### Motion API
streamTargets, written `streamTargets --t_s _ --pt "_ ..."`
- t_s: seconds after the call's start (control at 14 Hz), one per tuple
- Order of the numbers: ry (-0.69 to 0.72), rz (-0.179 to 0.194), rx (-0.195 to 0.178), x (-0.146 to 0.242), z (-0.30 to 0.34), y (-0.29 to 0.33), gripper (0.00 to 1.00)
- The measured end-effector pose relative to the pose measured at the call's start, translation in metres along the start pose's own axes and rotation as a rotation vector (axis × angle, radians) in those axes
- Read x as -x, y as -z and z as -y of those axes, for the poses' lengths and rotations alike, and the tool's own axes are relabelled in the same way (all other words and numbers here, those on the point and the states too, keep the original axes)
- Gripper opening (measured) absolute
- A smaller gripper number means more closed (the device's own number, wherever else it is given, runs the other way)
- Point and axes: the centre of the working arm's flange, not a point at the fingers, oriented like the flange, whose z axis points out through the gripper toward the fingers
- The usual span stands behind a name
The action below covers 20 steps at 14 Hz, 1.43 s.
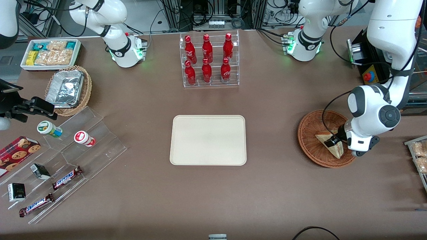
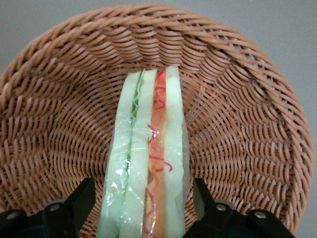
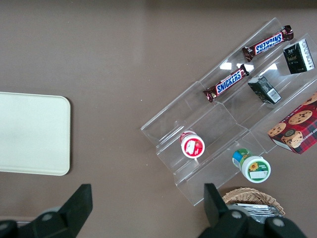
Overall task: Place sandwich from basket to tray
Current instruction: 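Lower the open left gripper onto the wrapped sandwich in the basket, then close the left gripper on the sandwich and lift it, then carry the sandwich with the left gripper over the cream tray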
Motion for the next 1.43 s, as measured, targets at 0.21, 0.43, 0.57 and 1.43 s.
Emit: streamTargets --t_s 0.21,0.43,0.57,1.43 --pt "-0.001 0.001 -0.001 0.0 -0.001 -0.001 0.6" --pt "-0.016 0.012 -0.009 0.002 -0.009 0.009 0.43" --pt "-0.039 0.032 -0.026 0.005 -0.022 0.03 0.4" --pt "-0.435 -0.052 0.005 0.145 -0.188 0.089 0.25"
